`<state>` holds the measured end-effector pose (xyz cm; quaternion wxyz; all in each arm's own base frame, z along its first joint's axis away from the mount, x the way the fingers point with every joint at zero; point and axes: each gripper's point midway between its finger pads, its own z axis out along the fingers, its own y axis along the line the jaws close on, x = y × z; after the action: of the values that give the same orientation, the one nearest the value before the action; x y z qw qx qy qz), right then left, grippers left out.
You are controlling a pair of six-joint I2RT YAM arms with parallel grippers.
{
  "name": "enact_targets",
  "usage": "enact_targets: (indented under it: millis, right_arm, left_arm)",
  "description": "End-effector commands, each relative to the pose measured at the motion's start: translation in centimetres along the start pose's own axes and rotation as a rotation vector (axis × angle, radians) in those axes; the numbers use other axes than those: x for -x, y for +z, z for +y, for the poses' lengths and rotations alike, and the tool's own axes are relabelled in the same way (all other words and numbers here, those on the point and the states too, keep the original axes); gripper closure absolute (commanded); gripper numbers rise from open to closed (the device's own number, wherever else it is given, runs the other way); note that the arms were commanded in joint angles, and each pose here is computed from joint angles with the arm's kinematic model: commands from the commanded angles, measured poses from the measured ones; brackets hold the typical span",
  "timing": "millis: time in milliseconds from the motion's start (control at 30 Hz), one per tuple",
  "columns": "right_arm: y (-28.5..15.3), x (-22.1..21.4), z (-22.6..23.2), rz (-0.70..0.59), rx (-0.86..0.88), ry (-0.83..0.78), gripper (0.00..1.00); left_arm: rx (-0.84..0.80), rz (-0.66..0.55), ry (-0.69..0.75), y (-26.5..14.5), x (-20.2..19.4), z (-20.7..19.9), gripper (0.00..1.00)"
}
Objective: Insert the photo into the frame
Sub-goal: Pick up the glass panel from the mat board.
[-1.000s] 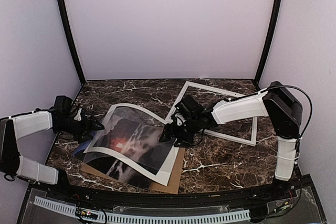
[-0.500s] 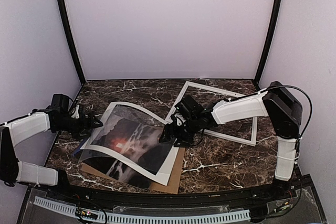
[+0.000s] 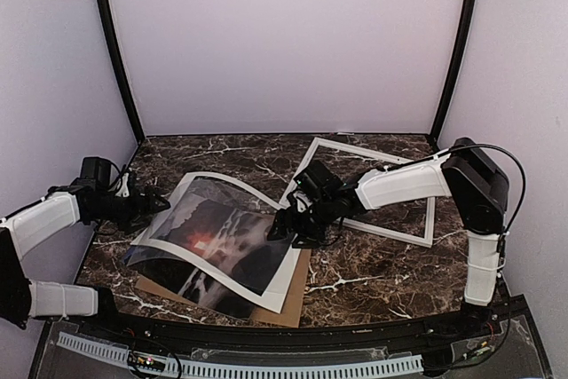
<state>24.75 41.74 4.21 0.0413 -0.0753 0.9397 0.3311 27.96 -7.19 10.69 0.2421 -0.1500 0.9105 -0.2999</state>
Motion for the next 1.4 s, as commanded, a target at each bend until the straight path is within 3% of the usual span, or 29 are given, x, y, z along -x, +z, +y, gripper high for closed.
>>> enact_targets:
  millis: [0,1367]
  right_arm:
    - [3.2,-3.6,-6.4,0.104,-0.191,0.035,0.21]
    - [3.2,-3.8,-7.2,0.109,-0.235,0.016,0.21]
  left_arm:
    - [-0.05,-0.002,0.004,-1.0,-0.2,-1.2,0.04]
    - [-0.182,-0.077,-0.058,-4.0,0.1,-3.7,0.04]
